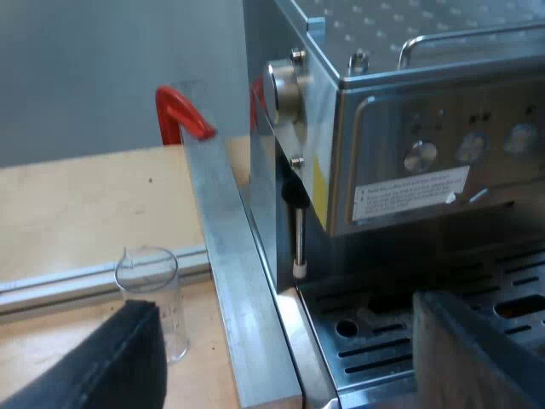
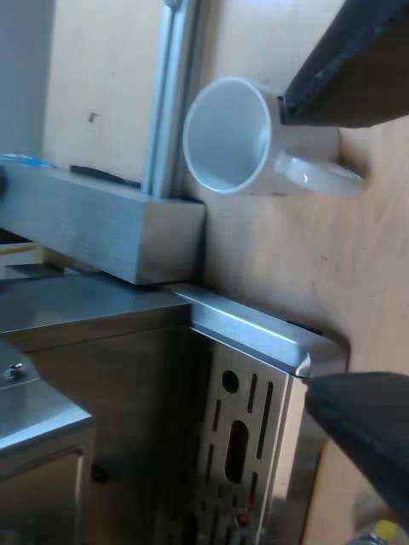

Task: Grind coffee beans and then tamp

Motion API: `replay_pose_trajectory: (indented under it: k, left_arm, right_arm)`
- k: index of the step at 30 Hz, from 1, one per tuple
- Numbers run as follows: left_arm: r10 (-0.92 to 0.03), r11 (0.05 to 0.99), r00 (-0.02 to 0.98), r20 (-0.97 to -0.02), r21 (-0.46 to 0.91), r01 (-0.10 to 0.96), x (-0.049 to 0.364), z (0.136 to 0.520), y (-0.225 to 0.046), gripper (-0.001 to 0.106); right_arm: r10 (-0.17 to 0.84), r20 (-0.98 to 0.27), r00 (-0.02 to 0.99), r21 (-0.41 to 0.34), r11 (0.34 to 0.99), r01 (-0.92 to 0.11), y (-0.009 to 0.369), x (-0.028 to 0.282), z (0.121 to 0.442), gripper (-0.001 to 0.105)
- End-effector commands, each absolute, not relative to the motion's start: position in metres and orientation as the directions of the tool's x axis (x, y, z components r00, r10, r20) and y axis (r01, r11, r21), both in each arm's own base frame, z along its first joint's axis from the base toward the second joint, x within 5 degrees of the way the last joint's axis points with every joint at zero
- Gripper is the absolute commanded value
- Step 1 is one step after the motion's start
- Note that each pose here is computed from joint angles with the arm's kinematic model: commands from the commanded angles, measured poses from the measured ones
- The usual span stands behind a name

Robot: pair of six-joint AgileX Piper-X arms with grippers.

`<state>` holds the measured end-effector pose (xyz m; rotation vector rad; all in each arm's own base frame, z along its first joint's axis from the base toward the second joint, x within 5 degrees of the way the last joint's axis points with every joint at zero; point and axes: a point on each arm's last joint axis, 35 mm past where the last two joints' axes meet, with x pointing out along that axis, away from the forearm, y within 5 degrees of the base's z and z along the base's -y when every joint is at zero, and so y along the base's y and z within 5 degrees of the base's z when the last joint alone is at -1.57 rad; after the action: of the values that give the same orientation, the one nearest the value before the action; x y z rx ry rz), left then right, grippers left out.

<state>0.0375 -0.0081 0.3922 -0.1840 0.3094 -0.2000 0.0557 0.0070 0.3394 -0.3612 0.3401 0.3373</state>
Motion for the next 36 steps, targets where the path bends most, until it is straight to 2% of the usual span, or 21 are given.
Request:
replay_pose_trajectory:
  k: [1,8,15,22,29,36]
  left_arm:
    - [-0.207,0.970,0.939,-0.276,-0.180,0.161,0.027,0.389,-0.007,0.063]
    - [-0.177,0.978,0.931,-0.320,-0.162,0.130,0.012,0.367,-0.005,0.063]
    - [-0.178,0.978,0.946,-0.272,-0.159,0.139,-0.008,0.348,-0.004,0.063]
    - [-0.164,0.981,0.928,-0.335,-0.155,0.117,-0.002,0.333,-0.003,0.063]
    - [-0.062,0.990,0.936,-0.346,-0.143,0.013,0.007,0.324,0.000,0.063]
    - [-0.062,0.989,0.934,-0.352,-0.145,0.011,0.025,0.304,-0.002,0.063]
  right_arm:
    - [0.224,-0.314,0.923,-0.340,0.881,-0.329,0.008,0.037,0.344,0.062]
    - [0.199,-0.190,0.961,-0.396,0.880,-0.260,0.010,0.005,0.346,0.062]
    - [0.205,-0.195,0.959,-0.393,0.879,-0.268,0.010,0.004,0.346,0.062]
    - [0.207,-0.207,0.956,-0.388,0.880,-0.275,0.010,0.007,0.342,0.062]
    - [0.207,-0.208,0.956,-0.388,0.880,-0.275,0.010,0.007,0.341,0.062]
    - [0.208,-0.218,0.954,-0.380,0.882,-0.279,0.010,0.009,0.338,0.062]
